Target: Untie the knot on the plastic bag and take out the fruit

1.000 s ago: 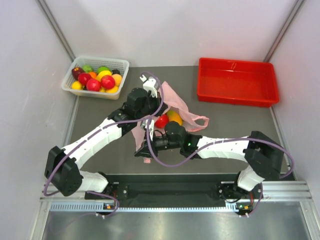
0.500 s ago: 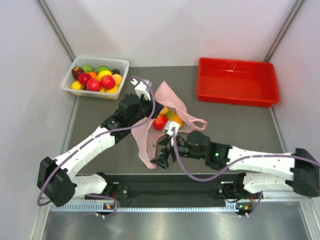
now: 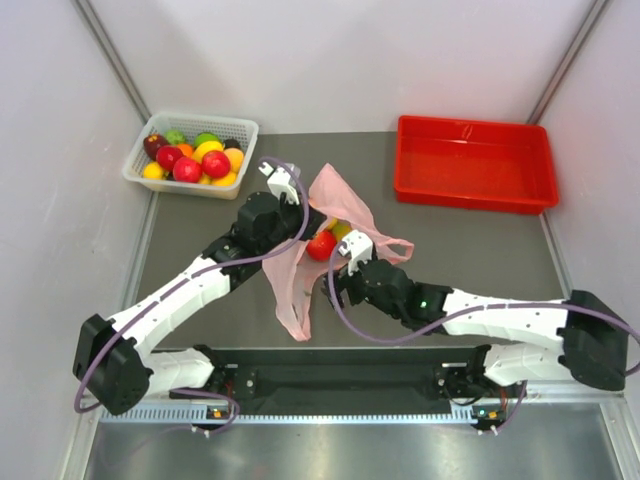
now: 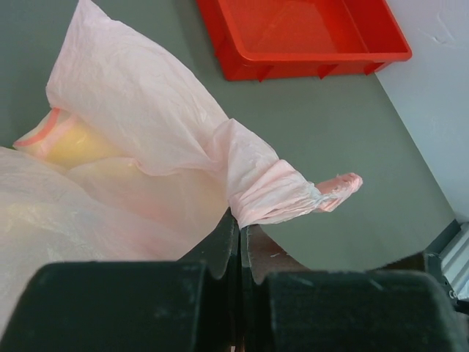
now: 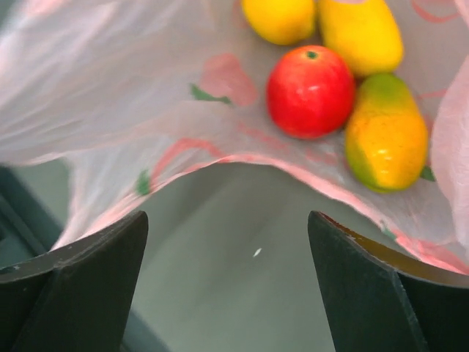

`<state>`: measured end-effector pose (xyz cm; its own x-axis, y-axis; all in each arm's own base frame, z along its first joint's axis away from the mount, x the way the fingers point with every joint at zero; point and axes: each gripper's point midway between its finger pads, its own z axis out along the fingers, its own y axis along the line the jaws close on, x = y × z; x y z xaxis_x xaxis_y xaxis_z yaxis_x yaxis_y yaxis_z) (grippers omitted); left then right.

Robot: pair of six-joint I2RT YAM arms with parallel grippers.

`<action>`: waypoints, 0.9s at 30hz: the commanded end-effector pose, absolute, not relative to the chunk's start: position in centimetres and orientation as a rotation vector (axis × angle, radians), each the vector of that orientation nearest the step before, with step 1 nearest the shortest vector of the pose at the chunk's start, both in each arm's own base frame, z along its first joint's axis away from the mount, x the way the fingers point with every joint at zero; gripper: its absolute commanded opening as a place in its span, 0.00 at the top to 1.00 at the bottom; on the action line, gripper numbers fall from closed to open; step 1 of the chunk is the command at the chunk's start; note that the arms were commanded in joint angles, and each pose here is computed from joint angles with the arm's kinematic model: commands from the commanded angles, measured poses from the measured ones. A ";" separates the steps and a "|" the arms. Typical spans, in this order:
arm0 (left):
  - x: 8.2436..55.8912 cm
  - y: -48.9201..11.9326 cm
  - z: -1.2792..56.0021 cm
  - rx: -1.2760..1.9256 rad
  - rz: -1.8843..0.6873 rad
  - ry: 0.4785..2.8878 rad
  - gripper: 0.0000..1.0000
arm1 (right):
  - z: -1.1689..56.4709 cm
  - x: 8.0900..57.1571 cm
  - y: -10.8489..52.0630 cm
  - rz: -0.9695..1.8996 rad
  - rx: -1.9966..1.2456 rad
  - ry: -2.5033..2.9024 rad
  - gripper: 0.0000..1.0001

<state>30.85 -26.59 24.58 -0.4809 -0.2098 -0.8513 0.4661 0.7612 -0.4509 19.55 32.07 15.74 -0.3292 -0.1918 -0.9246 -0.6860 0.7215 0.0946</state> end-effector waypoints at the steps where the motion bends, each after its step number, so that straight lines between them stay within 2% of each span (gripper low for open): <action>1: 32.4 -26.2 27.2 0.120 -0.796 1.826 1.00 | 18.6 23.4 33.4 0.582 -0.527 1.797 0.13; 4: 32.7 -26.2 27.6 0.101 -0.796 1.817 1.00 | 17.5 25.7 34.3 0.556 -0.505 1.815 0.16; 9: 32.8 -26.2 27.6 0.085 -0.803 1.816 1.00 | 17.7 29.2 36.0 0.534 -0.438 1.773 0.13; 16: 32.9 -26.2 28.0 0.080 -0.804 1.812 1.00 | 14.7 33.8 37.1 0.464 -0.319 1.797 0.08; 27: 33.4 -25.7 27.4 0.049 -0.804 1.821 1.00 | 8.3 34.8 38.7 0.469 -0.346 1.909 0.04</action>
